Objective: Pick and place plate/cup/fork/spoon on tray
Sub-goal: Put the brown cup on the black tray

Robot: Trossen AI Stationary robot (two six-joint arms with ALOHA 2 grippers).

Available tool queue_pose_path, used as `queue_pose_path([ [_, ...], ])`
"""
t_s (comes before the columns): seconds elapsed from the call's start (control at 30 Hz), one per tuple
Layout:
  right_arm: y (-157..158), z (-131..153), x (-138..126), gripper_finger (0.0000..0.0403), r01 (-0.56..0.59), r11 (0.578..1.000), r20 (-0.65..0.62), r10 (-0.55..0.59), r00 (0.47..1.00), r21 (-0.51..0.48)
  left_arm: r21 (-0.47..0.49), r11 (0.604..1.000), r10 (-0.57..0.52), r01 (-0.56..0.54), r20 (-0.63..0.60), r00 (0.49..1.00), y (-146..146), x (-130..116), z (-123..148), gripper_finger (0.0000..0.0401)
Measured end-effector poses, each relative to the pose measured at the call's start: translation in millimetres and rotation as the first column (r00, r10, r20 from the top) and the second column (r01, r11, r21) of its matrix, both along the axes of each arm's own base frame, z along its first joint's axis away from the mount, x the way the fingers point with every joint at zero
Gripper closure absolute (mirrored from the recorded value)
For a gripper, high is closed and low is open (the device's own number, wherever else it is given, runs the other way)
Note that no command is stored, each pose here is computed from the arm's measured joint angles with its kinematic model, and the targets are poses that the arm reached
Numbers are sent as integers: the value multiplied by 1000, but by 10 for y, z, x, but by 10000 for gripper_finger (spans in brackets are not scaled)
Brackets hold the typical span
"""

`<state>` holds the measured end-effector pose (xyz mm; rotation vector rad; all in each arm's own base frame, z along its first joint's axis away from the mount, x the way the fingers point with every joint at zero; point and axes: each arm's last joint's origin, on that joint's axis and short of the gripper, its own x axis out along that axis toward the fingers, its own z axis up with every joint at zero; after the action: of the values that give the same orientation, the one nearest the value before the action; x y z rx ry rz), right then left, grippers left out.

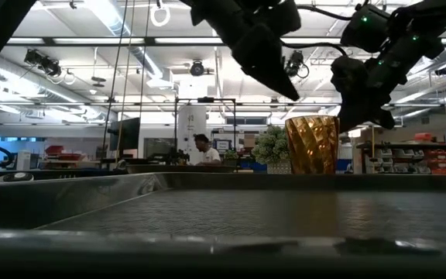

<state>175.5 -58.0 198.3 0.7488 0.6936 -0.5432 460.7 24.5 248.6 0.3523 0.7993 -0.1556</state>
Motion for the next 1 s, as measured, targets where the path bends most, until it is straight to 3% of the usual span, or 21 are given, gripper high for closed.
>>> queue_pose_path([
  [0.47, -29, -91, -51, 393, 35, 999, -115, -36, 993, -14, 105, 990, -69, 90, -192, 979, -24, 260, -59, 246],
  [0.63, -28, -88, -102, 393, 74, 997, -145, -77, 986, -26, 135, 986, -66, 94, -195, 979, -11, 277, -79, 248],
  [1.0, -28, -57, -148, 393, 103, 993, -145, -109, 983, -52, 175, 978, -77, 114, -209, 975, 49, 286, -115, 299],
])
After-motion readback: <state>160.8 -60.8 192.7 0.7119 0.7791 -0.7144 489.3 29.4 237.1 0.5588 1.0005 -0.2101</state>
